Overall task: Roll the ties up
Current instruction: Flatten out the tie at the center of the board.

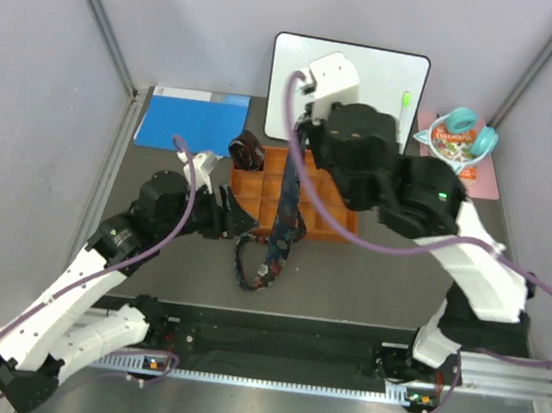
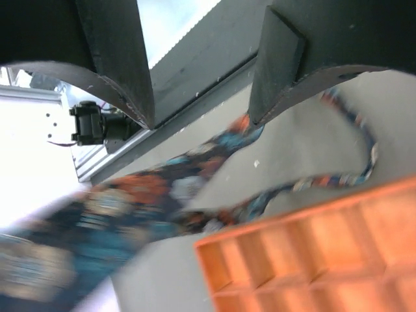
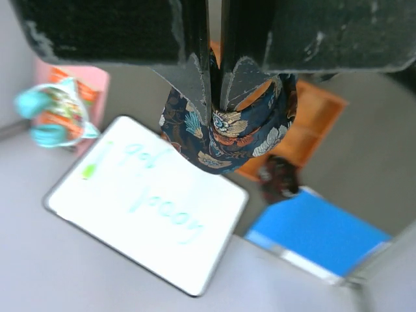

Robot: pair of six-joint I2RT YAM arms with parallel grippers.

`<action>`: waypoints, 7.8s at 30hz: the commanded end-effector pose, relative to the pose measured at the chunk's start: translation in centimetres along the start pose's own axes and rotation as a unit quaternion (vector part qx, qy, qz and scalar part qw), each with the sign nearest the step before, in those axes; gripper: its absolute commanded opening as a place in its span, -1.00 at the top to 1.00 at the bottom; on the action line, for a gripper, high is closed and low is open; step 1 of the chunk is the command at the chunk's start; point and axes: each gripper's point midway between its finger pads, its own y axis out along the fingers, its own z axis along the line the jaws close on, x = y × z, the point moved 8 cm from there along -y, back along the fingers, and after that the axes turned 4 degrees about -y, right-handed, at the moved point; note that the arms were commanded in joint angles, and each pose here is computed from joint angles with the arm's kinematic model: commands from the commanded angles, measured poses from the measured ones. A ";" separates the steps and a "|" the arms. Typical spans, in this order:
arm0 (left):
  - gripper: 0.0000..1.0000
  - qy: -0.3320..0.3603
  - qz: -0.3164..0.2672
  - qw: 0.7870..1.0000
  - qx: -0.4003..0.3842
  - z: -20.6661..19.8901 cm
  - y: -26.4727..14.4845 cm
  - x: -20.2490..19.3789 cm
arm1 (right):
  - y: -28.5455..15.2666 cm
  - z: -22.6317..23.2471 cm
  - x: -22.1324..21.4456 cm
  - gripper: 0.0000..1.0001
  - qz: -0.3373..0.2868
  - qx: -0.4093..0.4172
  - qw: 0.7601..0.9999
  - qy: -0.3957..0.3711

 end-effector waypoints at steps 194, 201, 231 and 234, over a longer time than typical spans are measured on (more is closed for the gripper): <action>-0.75 0.155 0.186 0.882 0.405 0.8 0.5 -10.6 | 1.6 -4.5 -32.7 1.00 0.508 -0.102 0.839 0.167; -0.60 0.197 0.162 0.937 0.239 -4.3 6.5 -11.4 | 3.3 -5.7 -36.6 1.00 0.550 -0.063 0.806 0.210; 0.70 0.192 0.228 0.932 0.205 -6.4 13.1 -17.9 | -1.7 -5.5 -31.5 0.04 0.369 -0.009 0.850 0.375; 0.75 0.168 0.233 0.936 0.201 -5.1 12.2 -19.2 | -3.1 -3.4 -33.3 0.56 0.387 0.014 0.837 0.387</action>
